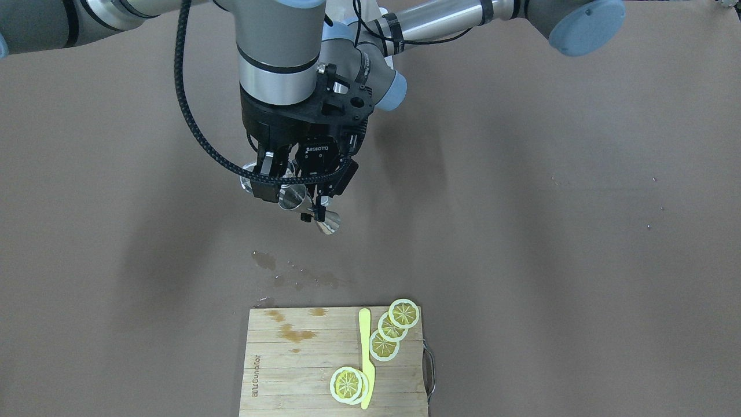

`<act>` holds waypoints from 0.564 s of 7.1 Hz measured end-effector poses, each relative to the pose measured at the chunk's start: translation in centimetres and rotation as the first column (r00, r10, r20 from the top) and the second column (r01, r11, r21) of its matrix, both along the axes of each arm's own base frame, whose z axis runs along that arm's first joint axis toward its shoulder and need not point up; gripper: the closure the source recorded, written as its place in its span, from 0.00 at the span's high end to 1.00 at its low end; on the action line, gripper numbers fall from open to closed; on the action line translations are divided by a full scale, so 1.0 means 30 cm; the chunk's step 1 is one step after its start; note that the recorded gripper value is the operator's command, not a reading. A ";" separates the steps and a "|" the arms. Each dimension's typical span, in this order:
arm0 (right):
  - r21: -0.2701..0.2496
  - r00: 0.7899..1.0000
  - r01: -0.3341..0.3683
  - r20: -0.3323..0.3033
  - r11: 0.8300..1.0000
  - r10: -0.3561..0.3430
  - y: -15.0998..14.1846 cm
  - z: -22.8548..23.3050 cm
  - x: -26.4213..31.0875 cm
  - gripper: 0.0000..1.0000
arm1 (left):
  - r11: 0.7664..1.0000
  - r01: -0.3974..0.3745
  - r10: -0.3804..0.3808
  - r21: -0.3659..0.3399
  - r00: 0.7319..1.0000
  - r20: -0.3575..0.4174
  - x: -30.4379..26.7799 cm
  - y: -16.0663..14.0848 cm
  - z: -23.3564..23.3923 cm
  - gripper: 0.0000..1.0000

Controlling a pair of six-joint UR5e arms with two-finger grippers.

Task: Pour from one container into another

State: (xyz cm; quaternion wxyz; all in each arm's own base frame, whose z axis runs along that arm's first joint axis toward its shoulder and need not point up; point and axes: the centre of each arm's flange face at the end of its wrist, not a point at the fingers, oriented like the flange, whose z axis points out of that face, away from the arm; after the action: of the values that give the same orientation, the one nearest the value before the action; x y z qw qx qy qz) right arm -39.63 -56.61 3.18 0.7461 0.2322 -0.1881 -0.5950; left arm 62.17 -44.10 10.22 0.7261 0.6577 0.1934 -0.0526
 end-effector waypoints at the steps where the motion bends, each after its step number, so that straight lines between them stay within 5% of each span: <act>1: 0.003 1.000 0.001 0.005 1.000 -0.001 0.003 -0.003 0.000 0.00 | 1.000 0.000 0.000 0.001 1.000 -0.002 0.000 0.000 -0.005 0.00; 4: 0.033 0.999 -0.001 0.041 0.999 0.000 0.030 -0.012 0.027 0.00 | 1.000 -0.001 0.001 0.001 1.000 -0.003 0.000 0.000 -0.006 0.00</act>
State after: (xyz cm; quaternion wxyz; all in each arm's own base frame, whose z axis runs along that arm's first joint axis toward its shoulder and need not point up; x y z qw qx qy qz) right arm -38.82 -55.70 2.83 0.7383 0.2564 -0.1935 -0.5931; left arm 62.16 -44.08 10.05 0.7256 0.6579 0.1946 -0.0531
